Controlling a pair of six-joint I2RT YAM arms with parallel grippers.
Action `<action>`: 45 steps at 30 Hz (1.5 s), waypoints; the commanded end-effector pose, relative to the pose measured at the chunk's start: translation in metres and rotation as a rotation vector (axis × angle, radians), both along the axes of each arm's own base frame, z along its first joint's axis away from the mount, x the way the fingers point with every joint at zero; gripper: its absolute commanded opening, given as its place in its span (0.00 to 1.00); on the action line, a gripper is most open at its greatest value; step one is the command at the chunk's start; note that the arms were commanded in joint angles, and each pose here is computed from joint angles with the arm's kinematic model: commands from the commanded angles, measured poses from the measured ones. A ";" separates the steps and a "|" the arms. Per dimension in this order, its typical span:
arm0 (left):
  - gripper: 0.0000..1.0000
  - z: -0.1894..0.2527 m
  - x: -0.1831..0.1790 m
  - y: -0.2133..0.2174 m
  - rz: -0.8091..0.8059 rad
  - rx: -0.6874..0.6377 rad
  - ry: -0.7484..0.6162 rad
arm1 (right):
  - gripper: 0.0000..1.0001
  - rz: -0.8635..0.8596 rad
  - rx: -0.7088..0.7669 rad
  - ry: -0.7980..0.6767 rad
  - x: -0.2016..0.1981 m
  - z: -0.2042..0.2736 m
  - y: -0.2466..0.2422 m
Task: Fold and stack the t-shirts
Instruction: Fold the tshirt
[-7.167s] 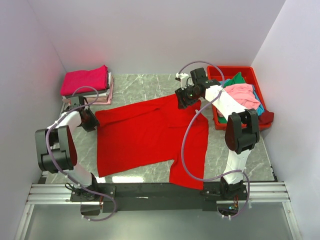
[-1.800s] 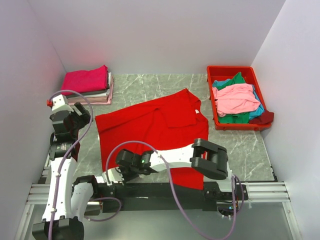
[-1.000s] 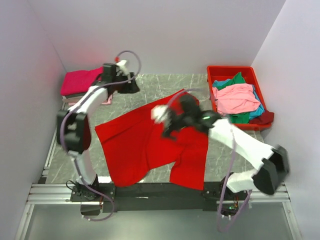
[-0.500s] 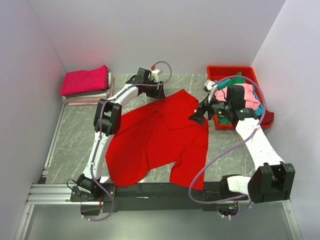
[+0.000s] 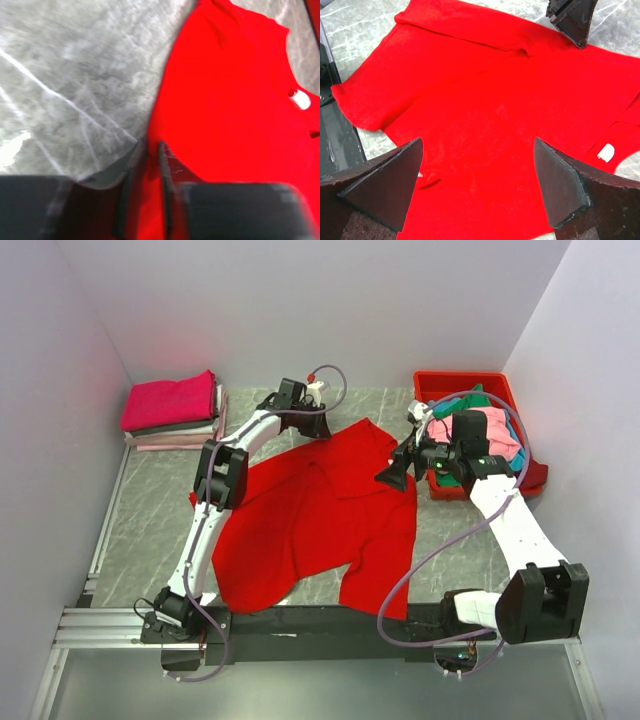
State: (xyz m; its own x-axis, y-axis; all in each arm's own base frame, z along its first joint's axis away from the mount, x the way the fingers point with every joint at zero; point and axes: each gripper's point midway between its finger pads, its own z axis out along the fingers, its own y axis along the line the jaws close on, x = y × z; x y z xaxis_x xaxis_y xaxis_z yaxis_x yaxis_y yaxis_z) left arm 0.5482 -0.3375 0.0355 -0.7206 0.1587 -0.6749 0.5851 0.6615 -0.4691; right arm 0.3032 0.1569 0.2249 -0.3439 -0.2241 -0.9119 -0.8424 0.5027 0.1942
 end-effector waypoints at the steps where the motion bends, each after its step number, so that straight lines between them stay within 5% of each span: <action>1: 0.18 -0.005 -0.015 -0.012 -0.066 -0.033 0.043 | 0.97 0.011 0.011 0.007 0.002 0.002 0.002; 5: 0.00 0.009 -0.016 -0.017 -0.090 -0.067 0.025 | 0.96 -0.001 0.005 0.014 0.004 0.000 0.000; 20: 0.00 0.039 0.082 0.112 0.491 -0.033 -0.022 | 0.96 -0.035 -0.024 0.047 0.012 -0.011 -0.006; 26: 0.00 0.038 0.093 0.167 0.700 0.018 -0.003 | 0.96 -0.076 -0.047 0.069 0.020 -0.019 -0.012; 35: 0.01 0.067 0.092 0.190 0.835 0.016 -0.033 | 0.96 -0.320 -0.110 0.241 0.072 -0.055 -0.033; 36: 0.05 0.072 0.089 0.187 0.814 -0.001 -0.037 | 0.96 -0.329 -0.140 0.311 0.078 -0.076 -0.034; 37: 0.22 0.083 0.088 0.186 0.804 -0.015 -0.064 | 0.96 -0.379 -0.170 0.338 0.089 -0.084 -0.041; 39: 0.42 0.129 0.083 0.186 0.789 -0.061 -0.153 | 0.95 -0.391 -0.208 0.396 0.113 -0.099 -0.044; 43: 0.56 0.240 0.054 0.202 0.787 -0.092 -0.366 | 0.95 -0.423 -0.286 0.452 0.156 -0.125 -0.050; 45: 0.58 0.261 0.034 0.213 0.790 -0.057 -0.421 | 0.91 -0.424 -0.314 0.490 0.172 -0.139 -0.051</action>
